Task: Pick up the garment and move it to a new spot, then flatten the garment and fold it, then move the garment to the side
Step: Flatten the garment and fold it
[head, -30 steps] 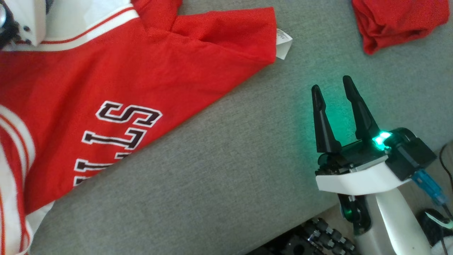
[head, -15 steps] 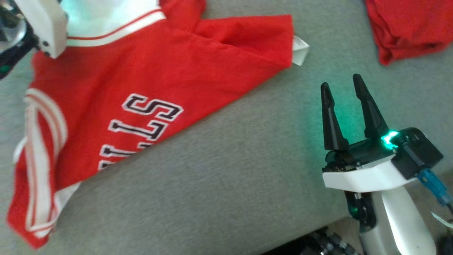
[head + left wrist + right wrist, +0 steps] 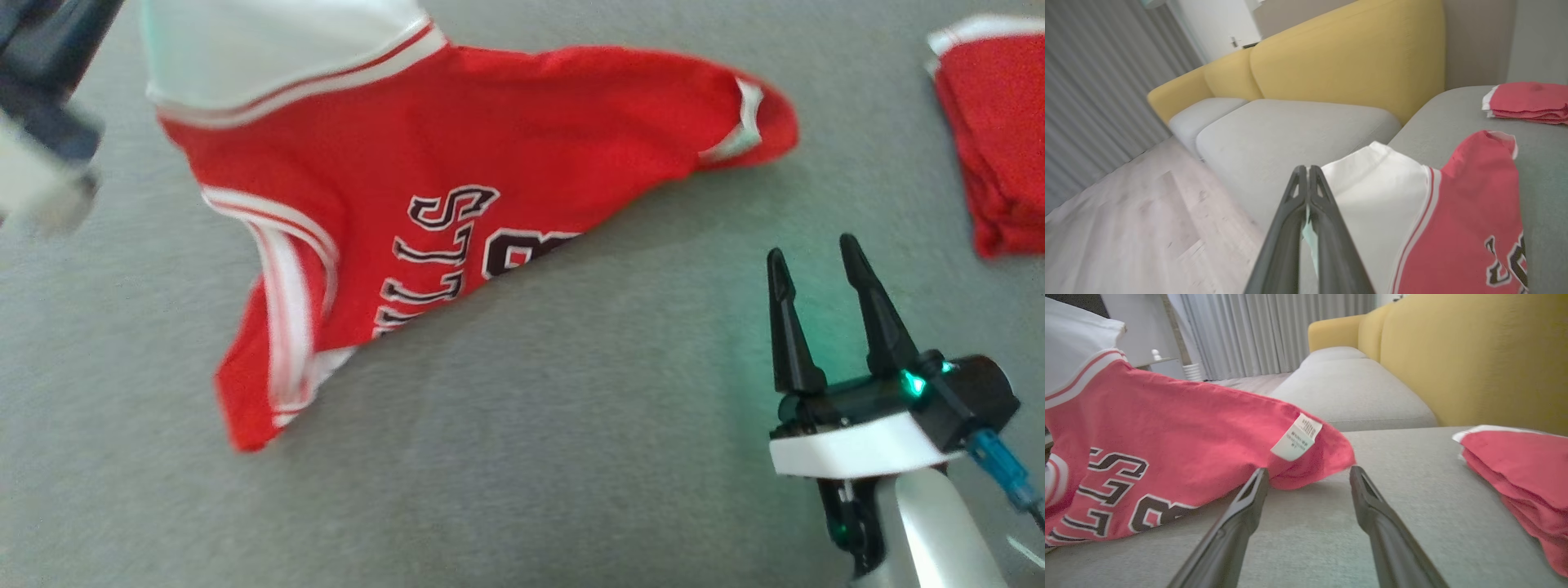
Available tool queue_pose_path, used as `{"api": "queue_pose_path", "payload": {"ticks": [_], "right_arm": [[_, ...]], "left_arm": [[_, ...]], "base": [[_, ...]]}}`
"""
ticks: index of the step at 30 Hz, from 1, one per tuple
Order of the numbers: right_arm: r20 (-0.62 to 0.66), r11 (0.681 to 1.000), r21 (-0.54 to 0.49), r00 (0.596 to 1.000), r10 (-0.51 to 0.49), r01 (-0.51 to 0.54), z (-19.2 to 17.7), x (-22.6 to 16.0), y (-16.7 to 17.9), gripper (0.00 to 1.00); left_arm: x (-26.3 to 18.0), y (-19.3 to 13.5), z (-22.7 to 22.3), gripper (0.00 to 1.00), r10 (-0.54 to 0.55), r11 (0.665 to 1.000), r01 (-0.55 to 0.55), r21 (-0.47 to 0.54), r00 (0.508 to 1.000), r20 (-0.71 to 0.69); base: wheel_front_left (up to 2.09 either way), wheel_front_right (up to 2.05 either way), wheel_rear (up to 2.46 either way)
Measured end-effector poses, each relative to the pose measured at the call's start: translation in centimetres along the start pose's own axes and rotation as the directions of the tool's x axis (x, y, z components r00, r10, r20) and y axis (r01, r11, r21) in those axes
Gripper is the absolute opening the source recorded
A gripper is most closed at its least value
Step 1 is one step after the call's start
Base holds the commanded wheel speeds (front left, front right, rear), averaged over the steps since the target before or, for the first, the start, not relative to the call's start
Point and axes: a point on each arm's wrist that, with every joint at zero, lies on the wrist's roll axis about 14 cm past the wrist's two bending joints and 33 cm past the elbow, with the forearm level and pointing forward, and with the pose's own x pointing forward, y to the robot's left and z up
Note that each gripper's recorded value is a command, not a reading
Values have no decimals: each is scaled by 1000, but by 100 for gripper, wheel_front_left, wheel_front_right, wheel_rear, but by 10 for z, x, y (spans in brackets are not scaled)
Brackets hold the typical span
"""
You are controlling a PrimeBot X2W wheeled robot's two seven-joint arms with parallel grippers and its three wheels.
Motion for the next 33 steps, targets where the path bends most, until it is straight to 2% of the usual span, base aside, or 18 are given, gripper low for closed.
{"api": "queue_pose_path", "payload": {"ticks": [6, 11, 15, 21, 24, 29, 33], "right_arm": [[31, 996, 10, 996, 88, -89, 9, 4, 30, 100], [26, 989, 23, 989, 144, -144, 6, 11, 49, 100], [16, 985, 41, 986, 167, -168, 1, 26, 56, 100], [33, 966, -92, 969, 243, -240, 13, 89, 50, 100], [18, 954, -97, 958, 288, -285, 14, 123, 59, 100], [-137, 937, -12, 929, 344, -348, -18, 159, 83, 100], [-332, 930, 73, 871, 363, -360, -61, 168, 97, 100]], "left_arm": [[-92, 14, 3, 0, 184, 982, -185, -22, 982, -41], [-137, 14, -4, 0, 275, 958, -279, -62, 959, -72], [-147, 3, -12, 0, 278, 951, -288, -114, 956, -91], [-140, -20, -33, 0, 235, 945, -256, -202, 964, -120], [-138, -25, -41, 0, 226, 942, -250, -222, 966, -129], [-137, -31, -53, 0, 212, 939, -243, -244, 966, -145], [-135, -34, -64, 0, 200, 935, -239, -262, 965, -167]], "base": [[0, 0, 0], [0, 0, 0], [0, 0, 0], [0, 0, 0], [0, 0, 0], [0, 0, 0], [0, 0, 0]]}}
